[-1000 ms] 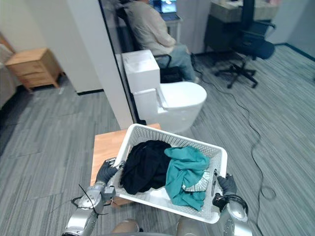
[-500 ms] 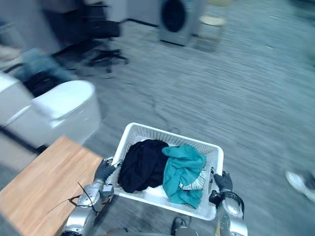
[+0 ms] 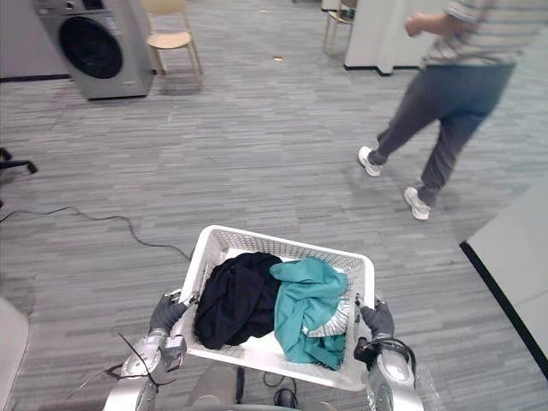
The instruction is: Pick up the laundry basket with both hands and put the clothes into the washing machine.
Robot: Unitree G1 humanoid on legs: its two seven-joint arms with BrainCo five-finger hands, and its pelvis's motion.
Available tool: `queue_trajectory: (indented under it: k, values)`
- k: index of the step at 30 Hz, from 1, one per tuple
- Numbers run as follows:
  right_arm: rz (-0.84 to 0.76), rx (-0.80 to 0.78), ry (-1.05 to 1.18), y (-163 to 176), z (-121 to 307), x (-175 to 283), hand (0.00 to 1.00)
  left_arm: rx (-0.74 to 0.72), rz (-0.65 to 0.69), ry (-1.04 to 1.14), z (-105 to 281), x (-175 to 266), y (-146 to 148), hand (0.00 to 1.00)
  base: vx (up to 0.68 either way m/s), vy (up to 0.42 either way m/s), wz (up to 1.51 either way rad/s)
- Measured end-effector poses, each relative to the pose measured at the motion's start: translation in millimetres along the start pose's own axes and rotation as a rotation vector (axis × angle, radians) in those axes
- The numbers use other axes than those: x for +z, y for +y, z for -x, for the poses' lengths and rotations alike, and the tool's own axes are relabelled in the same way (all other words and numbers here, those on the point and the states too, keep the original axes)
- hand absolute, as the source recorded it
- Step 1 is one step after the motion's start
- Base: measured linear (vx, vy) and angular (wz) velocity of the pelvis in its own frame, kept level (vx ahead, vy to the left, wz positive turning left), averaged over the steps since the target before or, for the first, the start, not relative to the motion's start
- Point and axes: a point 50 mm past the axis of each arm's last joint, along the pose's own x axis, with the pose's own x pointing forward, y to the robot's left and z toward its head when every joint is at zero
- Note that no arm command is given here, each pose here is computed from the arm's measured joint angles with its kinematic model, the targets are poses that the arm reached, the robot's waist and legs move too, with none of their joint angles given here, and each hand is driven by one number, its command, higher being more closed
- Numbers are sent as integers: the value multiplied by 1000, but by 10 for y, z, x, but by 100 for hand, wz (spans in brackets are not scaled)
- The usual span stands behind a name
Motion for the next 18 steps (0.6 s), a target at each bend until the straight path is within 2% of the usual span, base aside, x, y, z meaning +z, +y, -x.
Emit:
queue_trajectory:
  k: [8,13,18]
  values:
    - [46,6,-75,10,-4,157,100,9,40,-51,89,94,-75,100,417,256,1]
    - [33,-18,-80,19,89,107,100,1,5,-72,109,166,-56,100,544,251,56]
    - [4,-51,-121,5,223,145,100,-38,-25,-119,75,302,-79,100,530,71,86]
